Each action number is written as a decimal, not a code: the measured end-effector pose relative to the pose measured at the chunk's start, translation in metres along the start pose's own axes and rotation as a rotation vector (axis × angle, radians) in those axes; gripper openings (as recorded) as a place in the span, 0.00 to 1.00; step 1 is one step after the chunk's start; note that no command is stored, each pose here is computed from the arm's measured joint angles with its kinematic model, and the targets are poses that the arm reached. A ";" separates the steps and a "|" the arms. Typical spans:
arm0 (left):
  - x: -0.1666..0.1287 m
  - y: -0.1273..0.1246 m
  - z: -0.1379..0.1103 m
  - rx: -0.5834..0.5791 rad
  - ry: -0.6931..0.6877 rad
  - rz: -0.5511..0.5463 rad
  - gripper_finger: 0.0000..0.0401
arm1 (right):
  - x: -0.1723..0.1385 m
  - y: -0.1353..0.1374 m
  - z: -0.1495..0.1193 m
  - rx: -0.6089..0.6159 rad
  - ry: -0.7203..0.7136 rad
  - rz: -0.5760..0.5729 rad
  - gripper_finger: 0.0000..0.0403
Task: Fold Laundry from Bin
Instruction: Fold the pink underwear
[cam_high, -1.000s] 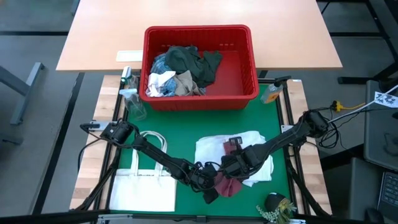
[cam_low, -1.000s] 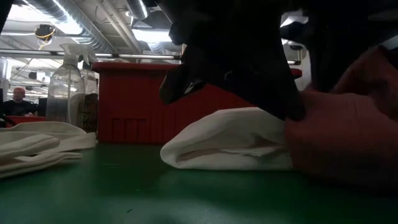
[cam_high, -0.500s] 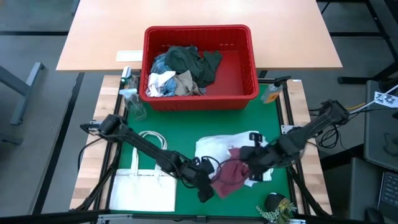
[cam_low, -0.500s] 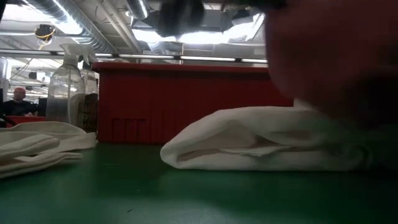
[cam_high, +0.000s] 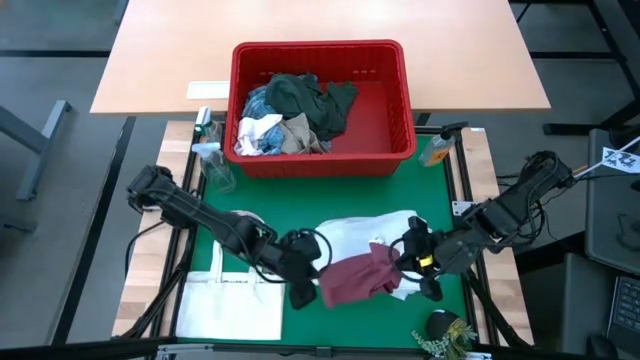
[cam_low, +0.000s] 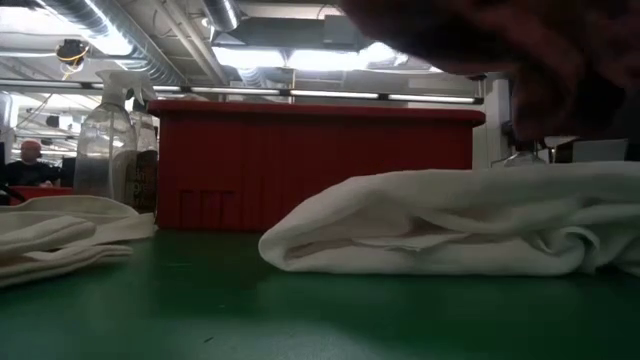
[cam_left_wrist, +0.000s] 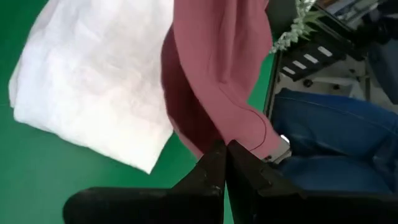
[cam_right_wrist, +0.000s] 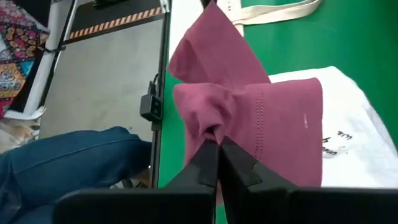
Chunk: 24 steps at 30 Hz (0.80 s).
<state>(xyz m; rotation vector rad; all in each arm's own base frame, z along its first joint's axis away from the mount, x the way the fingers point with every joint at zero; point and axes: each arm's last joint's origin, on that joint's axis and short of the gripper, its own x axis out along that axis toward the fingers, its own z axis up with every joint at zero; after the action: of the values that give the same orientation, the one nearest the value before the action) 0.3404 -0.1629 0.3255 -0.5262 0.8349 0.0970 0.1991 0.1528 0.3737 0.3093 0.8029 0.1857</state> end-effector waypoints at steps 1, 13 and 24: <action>-0.002 -0.002 -0.002 0.007 0.000 -0.006 0.00 | -0.001 0.002 -0.002 -0.008 0.004 0.008 0.01; -0.005 -0.025 -0.030 0.035 0.030 -0.046 0.00 | 0.002 0.043 -0.037 0.012 -0.005 -0.003 0.01; 0.054 -0.012 -0.039 0.062 0.016 0.166 0.00 | 0.037 0.045 -0.074 -0.063 0.052 -0.369 0.01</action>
<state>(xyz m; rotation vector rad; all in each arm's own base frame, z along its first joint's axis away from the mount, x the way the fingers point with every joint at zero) 0.3541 -0.1980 0.2695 -0.3996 0.8936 0.2185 0.1684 0.2200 0.3159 0.0930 0.8894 -0.1270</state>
